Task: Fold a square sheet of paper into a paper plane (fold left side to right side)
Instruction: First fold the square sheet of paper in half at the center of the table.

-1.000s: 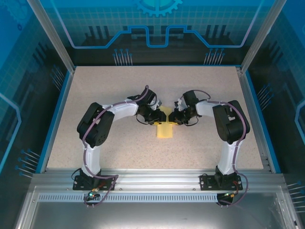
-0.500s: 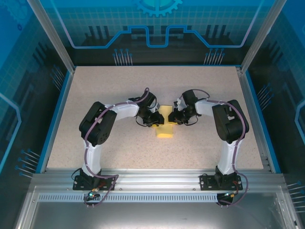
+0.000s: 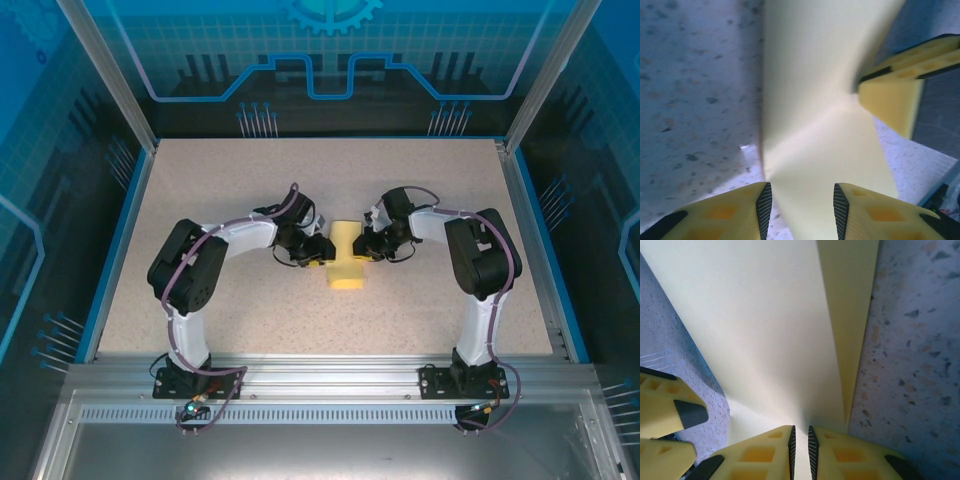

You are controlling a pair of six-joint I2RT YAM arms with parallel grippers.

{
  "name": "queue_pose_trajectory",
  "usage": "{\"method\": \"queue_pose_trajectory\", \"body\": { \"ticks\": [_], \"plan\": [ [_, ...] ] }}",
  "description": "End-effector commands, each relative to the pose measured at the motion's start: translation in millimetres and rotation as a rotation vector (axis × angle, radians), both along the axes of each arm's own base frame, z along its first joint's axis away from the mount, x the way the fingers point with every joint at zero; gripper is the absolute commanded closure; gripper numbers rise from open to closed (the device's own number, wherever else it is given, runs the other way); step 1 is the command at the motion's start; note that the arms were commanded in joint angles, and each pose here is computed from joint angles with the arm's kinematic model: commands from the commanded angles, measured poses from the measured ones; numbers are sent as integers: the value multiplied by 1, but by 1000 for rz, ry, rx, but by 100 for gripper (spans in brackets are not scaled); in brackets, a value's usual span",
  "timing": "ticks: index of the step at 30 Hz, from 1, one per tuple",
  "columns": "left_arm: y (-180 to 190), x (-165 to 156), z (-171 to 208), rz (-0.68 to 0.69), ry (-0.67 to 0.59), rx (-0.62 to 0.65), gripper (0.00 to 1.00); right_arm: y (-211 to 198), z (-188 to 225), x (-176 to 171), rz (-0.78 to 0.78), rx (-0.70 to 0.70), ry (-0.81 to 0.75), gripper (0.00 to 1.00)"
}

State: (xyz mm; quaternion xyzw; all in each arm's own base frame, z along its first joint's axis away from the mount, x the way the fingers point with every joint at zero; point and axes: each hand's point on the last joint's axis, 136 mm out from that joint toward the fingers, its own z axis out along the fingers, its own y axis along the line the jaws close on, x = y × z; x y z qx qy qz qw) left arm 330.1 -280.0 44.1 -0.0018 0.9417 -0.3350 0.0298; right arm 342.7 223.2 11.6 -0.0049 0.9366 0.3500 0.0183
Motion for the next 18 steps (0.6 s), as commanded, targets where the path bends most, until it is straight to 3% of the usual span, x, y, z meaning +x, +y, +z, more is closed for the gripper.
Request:
{"method": "queue_pose_trajectory", "body": {
  "ticks": [1, 10, 18],
  "plan": [
    [-22, 17, 22, -17, -22, -110, 59, -13, -36, -24, 13, -119, 99, 81],
    [-37, 44, -4, -29, 8, -94, 60, -13, -38, -26, 21, -133, 104, 81],
    [-20, 52, -29, 12, 24, 4, 59, -19, -41, -29, 44, -189, 108, 81]
  ]
}}
